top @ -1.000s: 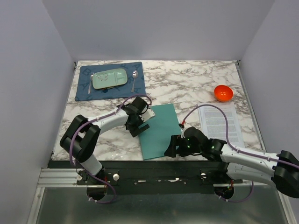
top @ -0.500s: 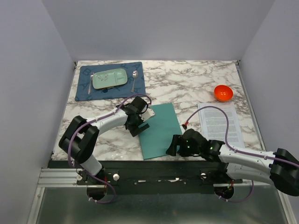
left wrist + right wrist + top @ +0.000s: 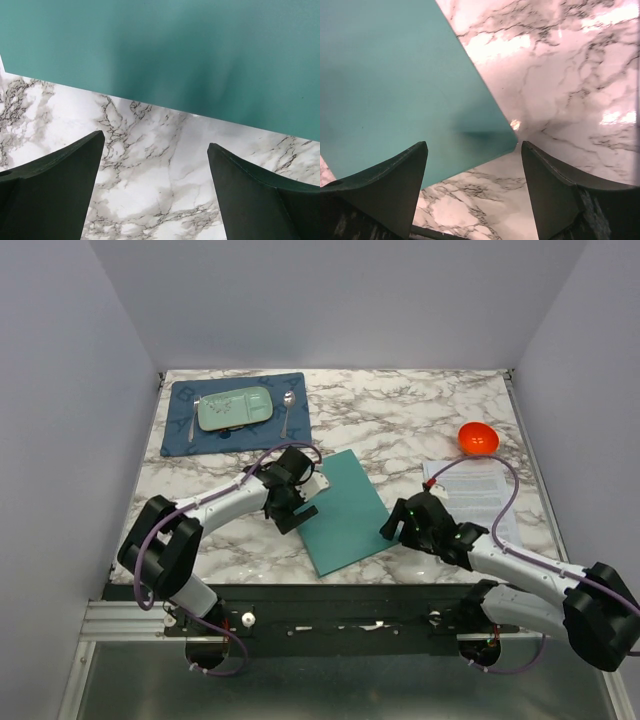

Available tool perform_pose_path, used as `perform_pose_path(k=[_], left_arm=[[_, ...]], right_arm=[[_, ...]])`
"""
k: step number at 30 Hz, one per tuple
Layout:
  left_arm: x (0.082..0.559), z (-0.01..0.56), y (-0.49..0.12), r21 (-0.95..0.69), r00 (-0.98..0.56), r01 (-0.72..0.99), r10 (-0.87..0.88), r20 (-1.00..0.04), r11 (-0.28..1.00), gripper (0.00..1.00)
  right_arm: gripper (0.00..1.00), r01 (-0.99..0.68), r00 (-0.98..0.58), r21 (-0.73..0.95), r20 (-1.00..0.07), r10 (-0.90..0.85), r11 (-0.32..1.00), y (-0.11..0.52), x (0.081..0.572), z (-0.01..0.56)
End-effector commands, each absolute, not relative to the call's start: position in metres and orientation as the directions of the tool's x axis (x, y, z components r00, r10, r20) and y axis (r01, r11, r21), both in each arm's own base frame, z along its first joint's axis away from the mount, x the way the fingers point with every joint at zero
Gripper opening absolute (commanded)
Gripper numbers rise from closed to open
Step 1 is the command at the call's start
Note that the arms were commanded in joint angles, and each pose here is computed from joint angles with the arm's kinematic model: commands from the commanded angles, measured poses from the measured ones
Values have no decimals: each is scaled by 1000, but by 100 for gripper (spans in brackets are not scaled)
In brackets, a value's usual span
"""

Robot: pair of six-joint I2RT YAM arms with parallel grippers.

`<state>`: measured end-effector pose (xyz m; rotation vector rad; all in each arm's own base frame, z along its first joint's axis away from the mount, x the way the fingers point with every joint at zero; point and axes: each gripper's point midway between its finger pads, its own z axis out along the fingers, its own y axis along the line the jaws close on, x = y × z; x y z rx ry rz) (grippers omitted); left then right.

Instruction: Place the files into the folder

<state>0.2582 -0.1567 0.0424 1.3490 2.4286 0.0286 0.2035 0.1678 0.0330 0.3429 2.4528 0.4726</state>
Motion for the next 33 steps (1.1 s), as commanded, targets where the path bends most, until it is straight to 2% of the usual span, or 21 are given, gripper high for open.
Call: perform_pose_path(k=[1,4,6,9,12,16,24,28,33], left_arm=[[284,74,-153,262,-470,777,804,-366,573,99],[334,110,-144,328,-510,659,722,-468,677,99],[377,130,-120,351,-582,517,621,-525,781,99],[409,134,-98,428,-613,403,586,-530,809,99],[425,129,-97,458,-609,361,578,-543,812,99],[435,116,-101,445,-632,345,555,-541,826,99],[443,95,-102,467,-655,338,561,-506,817,99],[435,87,-107,494,-656,354,588,-474,794,99],[423,69,-107,503,-667,381,608,-432,776,99]], right_arm=[[83,111,-785,395,-528,324,912,164,209,42],[80,57,-807,511,-482,341,857,185,199,51],[79,4,-837,583,-442,321,812,197,184,55],[78,-72,-870,661,-408,276,747,214,166,64],[78,-120,-909,711,-360,211,693,228,146,65],[78,-104,-932,741,-306,196,663,235,134,54],[78,-65,-937,774,-265,229,630,240,132,48],[78,-20,-936,820,-217,278,572,245,130,46],[78,0,-952,825,-173,253,565,254,126,40]])
